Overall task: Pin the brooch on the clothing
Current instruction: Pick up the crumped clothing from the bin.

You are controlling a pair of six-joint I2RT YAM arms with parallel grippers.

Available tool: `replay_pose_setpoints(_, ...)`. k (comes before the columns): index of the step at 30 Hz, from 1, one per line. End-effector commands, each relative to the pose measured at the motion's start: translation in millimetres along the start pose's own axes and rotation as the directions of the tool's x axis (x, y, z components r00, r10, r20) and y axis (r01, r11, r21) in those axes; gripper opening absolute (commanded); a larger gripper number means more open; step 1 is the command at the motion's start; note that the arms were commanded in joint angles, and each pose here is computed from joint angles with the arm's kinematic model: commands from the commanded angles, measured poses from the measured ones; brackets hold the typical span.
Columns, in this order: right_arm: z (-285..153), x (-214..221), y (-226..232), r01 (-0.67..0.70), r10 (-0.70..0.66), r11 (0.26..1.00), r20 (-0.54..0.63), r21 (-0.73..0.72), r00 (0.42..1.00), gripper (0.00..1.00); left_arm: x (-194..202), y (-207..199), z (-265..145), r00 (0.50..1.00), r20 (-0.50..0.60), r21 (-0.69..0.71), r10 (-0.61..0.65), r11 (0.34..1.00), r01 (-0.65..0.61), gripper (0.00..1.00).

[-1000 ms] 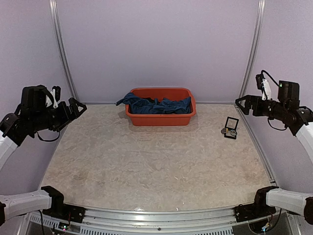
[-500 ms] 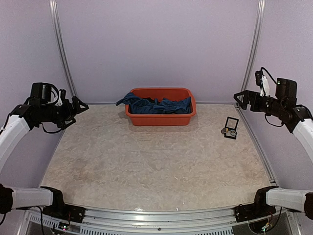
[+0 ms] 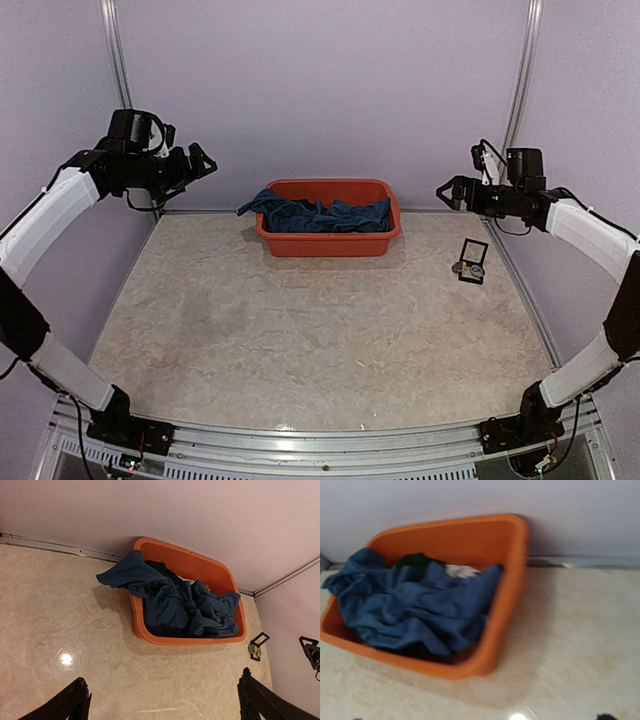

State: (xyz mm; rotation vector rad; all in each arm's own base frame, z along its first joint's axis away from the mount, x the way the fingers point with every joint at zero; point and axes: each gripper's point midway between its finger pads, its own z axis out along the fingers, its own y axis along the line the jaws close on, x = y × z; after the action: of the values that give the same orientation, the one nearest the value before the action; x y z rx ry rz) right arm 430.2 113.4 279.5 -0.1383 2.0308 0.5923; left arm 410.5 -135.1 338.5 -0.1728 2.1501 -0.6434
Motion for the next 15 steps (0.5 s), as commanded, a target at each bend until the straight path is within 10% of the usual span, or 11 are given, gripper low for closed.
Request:
replay_pose_setpoints(1, 35, -27, 40, 0.097, -0.095, 0.993, 0.036, -0.071, 0.995, 0.99, 7, 14, 60, 0.991, -0.070, -0.141, 0.113, 0.982, -0.122, 0.99)
replay_pose_setpoints(15, 193, 3, 116, 0.415, -0.431, 0.896, -0.087, -0.154, 0.898, 0.96, 37, -9, 195, 0.947, -0.137, -0.106, 0.289, 0.947, -0.304, 0.99)
